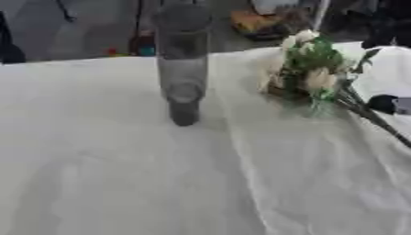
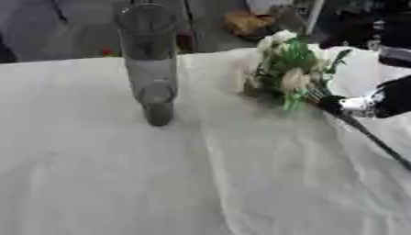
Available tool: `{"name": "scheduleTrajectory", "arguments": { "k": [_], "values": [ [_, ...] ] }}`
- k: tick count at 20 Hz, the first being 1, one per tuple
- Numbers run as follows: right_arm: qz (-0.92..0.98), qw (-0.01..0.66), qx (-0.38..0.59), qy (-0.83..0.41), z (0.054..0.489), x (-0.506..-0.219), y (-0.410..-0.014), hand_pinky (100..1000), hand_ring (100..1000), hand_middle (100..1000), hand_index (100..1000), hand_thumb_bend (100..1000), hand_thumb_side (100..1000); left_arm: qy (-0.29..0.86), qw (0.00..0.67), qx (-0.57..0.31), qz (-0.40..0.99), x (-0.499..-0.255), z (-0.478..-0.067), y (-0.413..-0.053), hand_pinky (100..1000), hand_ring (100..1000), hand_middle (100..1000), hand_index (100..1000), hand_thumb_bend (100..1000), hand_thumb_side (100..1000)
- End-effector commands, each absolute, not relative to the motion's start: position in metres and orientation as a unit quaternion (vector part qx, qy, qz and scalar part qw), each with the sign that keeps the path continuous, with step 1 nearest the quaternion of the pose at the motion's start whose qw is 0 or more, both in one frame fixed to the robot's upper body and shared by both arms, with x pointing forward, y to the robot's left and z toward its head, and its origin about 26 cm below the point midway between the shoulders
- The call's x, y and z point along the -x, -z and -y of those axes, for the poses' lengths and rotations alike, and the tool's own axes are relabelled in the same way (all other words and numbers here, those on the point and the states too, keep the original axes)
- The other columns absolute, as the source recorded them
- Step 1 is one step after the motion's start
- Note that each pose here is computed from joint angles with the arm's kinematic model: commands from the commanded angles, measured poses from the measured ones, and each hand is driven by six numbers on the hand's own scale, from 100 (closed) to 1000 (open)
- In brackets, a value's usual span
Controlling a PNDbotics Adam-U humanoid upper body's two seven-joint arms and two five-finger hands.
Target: Arrange flowers into the vase.
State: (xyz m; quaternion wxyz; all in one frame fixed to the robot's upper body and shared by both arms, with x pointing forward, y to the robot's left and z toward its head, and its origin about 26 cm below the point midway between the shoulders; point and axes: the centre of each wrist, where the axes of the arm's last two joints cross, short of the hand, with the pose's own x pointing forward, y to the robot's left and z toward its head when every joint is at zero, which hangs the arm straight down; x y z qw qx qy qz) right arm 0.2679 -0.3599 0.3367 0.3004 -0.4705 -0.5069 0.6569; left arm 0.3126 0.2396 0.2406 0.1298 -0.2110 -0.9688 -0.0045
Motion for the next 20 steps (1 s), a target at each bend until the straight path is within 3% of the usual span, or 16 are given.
{"name": "scheduleTrajectory", "arguments": {
  "k": [1,12,16,20],
  "values": [
    [0.484,0.296,0.504,-0.651,0.362,-0.267,-0.351,739,939,888,970,433,1000,0.012,0.119,0.211,0.97,-0.31,-0.24,-0.247,757,676,753,871,174,841],
    [0.459,0.333,0.518,-0.641,0.384,-0.284,-0.353,733,943,878,930,504,1000,0.011,0.121,0.214,0.969,-0.31,-0.24,-0.247,757,675,750,870,175,841],
    [0.458,0.356,0.5,-0.643,0.391,-0.29,-0.352,742,960,880,941,486,1000,0.011,0.122,0.215,0.969,-0.31,-0.24,-0.247,757,675,749,869,177,840],
    [0.452,0.416,0.459,-0.642,0.41,-0.304,-0.351,735,964,877,975,443,892,0.011,0.124,0.217,0.968,-0.31,-0.24,-0.247,756,675,748,869,181,835]
  ]
}}
